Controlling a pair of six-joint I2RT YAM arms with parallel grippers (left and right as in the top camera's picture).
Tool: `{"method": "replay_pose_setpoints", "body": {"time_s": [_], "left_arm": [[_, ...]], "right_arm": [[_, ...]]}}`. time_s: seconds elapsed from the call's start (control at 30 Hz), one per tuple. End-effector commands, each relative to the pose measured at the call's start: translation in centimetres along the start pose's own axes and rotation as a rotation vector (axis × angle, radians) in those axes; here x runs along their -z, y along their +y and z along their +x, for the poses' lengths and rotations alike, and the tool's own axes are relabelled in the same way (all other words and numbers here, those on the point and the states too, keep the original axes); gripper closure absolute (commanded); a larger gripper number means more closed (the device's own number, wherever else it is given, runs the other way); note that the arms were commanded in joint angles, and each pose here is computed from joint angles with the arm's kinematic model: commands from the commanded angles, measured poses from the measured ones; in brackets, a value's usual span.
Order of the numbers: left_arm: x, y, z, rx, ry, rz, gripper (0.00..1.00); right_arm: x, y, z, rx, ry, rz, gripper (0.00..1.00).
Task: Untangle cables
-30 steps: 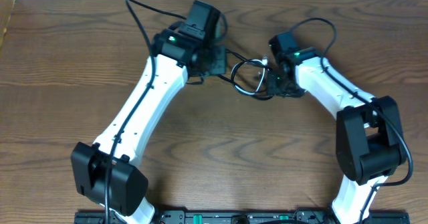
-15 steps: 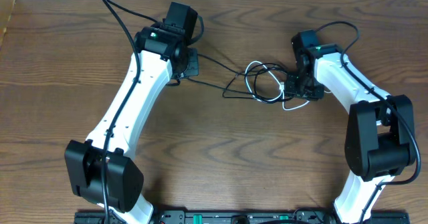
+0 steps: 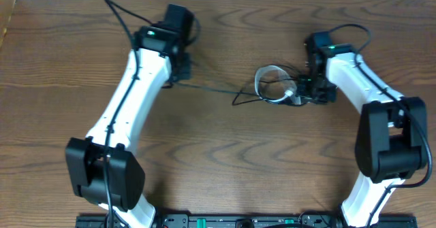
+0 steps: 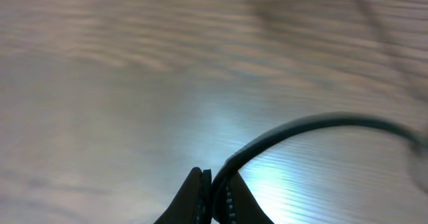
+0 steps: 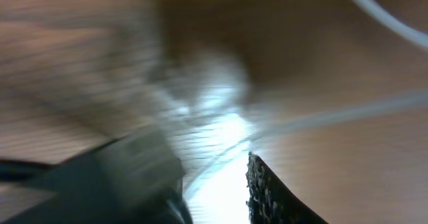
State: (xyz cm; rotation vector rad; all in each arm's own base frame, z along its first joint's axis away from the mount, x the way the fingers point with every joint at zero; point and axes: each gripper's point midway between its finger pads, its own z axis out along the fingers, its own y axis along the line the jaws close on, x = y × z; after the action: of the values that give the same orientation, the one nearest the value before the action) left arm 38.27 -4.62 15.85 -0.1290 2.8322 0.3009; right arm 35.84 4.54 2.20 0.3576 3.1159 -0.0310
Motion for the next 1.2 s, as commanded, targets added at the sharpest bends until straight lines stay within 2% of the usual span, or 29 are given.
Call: {"method": "replay_pose_setpoints", "body": {"time_s": [0.0,0.17,0.23,0.3,0.5,0.63,0.77,0.87,0.97,1.03,1.17], "left_arm": [[-1.1,6.6,-0.3,0.111,0.014,-0.183,0.93],[-1.9,8.3,0.1,0.193,0.057,-0.13,0.93],[-2.0,7.8,0.2,0.206,0.072,-0.079,0.93],[-2.1,7.1,0.2,0.207,0.077,-0.041,0.93],[-1.5,2.3,0.4,0.105,0.097,0.163,0.93],[-0.5,-1.5,0.9,0.057,0.117,0.315,0.92],[0.7,-4.9,1.2,0.018,0.124,0.44,0.92],[1.6,-7.3,1.2,-0.022,0.108,0.507,0.83],[2.1,-9.1,0.9,-0.064,0.071,0.529,0.62],[2.5,-10.3,0.8,-0.092,0.045,0.544,0.55],[3.2,-12.3,0.6,-0.135,0.008,0.568,0.48]], "right_arm": [[-0.5,-5.8,-1.0,-0.12,-0.006,0.124,0.74],[-0.6,-7.4,-1.1,-0.19,0.019,0.068,0.78],[-0.6,-6.4,-1.2,-0.151,0.029,-0.007,0.8],[-0.6,-5.0,-1.3,-0.083,0.032,-0.079,0.88],[1.2,1.3,-1.0,0.136,0.007,-0.348,0.98],[5.1,4.6,-1.1,0.229,-0.074,-0.527,0.99],[9.7,5.6,-1.4,0.263,-0.186,-0.611,0.99],[12.7,5.7,-1.2,0.281,-0.256,-0.639,0.99],[14.9,6.0,-0.6,0.3,-0.298,-0.674,0.99],[15.7,5.9,-0.3,0.305,-0.316,-0.677,0.99],[14.9,3.5,-1.0,0.166,-0.314,-0.541,0.99]]}}
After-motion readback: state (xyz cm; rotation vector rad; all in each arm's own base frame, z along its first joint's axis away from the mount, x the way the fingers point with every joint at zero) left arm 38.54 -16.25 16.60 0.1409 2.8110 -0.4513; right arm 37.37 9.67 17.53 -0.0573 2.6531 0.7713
